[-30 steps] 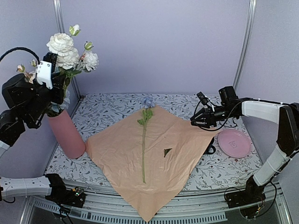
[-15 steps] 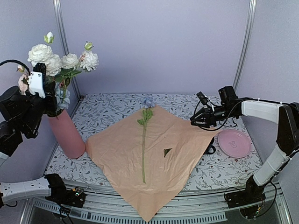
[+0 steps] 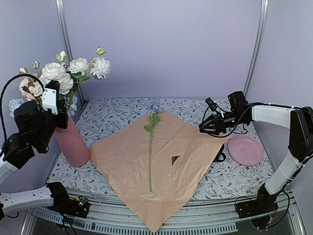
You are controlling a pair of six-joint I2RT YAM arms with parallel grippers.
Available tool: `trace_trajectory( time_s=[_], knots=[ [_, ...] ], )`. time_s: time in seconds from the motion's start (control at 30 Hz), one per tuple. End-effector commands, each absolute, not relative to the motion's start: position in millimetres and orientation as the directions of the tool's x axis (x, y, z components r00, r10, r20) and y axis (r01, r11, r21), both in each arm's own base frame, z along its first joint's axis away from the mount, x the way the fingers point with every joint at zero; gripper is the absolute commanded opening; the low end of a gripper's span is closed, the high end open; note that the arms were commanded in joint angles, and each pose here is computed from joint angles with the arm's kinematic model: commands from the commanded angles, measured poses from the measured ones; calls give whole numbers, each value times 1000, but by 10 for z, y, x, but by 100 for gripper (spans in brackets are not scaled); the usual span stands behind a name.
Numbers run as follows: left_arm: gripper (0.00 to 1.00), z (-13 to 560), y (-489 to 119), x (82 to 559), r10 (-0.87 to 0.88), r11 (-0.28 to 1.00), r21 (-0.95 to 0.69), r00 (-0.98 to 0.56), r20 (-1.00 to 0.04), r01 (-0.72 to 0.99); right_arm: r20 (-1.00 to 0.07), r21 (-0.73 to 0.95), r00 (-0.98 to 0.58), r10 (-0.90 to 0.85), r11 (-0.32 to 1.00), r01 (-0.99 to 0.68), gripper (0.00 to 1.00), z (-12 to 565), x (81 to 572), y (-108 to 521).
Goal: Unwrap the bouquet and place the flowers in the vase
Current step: Place the fake flower in the vase.
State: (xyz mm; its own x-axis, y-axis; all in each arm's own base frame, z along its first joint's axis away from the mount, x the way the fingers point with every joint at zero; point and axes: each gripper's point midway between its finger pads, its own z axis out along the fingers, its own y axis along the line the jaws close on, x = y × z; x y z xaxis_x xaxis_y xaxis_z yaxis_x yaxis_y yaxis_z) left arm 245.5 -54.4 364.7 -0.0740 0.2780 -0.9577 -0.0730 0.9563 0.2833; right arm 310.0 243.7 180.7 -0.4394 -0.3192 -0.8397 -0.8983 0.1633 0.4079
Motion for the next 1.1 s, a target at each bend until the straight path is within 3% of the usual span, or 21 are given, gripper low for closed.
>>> trace_trajectory(
  time_s=[0.0,0.67,0.73,0.9,1.07],
  knots=[
    [0,3481,-479,2464,254,960,264,-113,-961,-91,-850,404,-426,-310,135,-905,50,1880,3114,2469],
    [1,3272,-282,2590,223,957,255,-207,-953,-141,-850,406,-427,-309,133,-904,50,1883,3113,2470],
    [5,3299,-291,2588,216,959,246,-205,-955,-137,-849,406,-427,-310,133,-904,50,1878,3114,2470],
    [28,3346,-312,2575,187,969,214,-200,-962,-124,-849,406,-428,-311,136,-904,50,1876,3120,2470],
    [37,3283,-434,2576,153,984,172,-254,-955,-54,-846,409,-432,-313,141,-902,50,1860,3132,2470]
  ],
)
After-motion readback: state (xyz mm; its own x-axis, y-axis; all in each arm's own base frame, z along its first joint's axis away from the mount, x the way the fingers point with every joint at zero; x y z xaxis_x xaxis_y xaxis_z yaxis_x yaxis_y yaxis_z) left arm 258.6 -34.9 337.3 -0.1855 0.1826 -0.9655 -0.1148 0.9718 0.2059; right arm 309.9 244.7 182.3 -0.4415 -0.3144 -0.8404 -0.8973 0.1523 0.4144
